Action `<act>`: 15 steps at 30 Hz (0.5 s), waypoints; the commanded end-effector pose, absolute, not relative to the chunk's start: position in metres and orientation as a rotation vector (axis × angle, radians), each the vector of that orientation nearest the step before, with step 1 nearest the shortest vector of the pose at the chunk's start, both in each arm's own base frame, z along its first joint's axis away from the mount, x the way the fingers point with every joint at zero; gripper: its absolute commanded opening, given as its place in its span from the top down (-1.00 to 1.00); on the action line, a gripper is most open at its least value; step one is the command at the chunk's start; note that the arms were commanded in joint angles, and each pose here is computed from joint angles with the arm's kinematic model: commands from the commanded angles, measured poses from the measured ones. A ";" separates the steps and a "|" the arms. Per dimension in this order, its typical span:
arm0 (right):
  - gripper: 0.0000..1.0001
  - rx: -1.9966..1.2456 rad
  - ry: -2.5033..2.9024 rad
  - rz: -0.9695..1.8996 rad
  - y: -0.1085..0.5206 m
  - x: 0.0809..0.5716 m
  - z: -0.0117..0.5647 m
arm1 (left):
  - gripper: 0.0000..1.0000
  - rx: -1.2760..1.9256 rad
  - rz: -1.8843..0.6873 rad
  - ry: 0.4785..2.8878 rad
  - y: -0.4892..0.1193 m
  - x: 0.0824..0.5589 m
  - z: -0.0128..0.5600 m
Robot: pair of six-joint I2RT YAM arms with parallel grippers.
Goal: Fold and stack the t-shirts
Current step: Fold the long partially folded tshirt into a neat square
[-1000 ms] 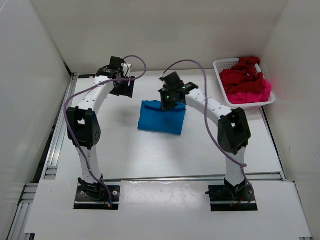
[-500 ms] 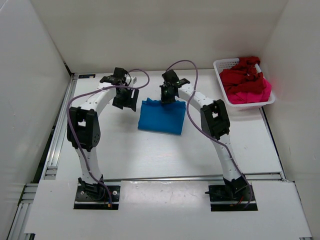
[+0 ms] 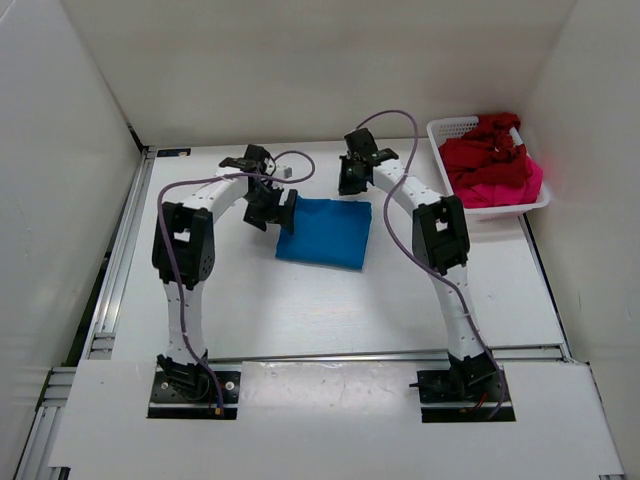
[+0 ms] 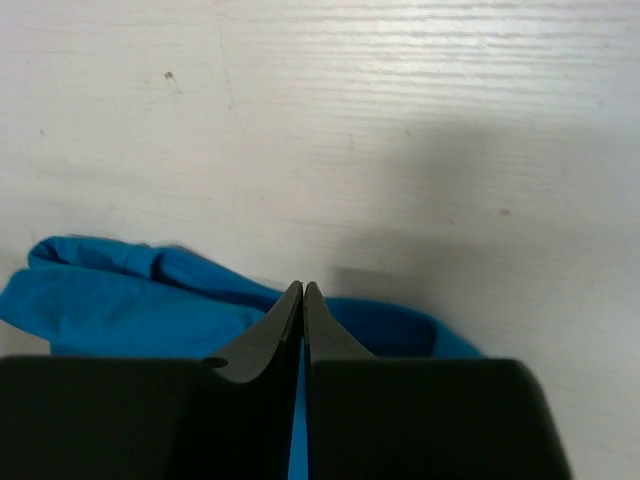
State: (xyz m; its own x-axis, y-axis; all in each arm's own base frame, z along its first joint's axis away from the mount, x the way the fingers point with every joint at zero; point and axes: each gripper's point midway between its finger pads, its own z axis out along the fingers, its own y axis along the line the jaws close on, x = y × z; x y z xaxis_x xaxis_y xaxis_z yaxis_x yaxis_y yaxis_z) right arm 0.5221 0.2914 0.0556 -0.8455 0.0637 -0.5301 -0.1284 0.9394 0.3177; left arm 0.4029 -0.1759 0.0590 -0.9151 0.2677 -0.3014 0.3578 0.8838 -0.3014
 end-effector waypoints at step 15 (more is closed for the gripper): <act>0.99 0.012 2.593 0.642 0.255 0.450 0.079 | -0.44 0.486 -0.599 2.895 -0.185 0.390 0.028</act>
State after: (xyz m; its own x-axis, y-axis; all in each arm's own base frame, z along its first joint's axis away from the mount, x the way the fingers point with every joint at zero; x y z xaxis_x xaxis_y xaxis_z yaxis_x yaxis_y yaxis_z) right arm 0.4540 0.2514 0.1184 -0.8356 0.0868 -0.5424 -0.1544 0.9105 0.3835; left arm 0.3984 -0.1768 0.0281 -0.9369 0.2700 -0.2222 0.3314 0.8882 -0.3183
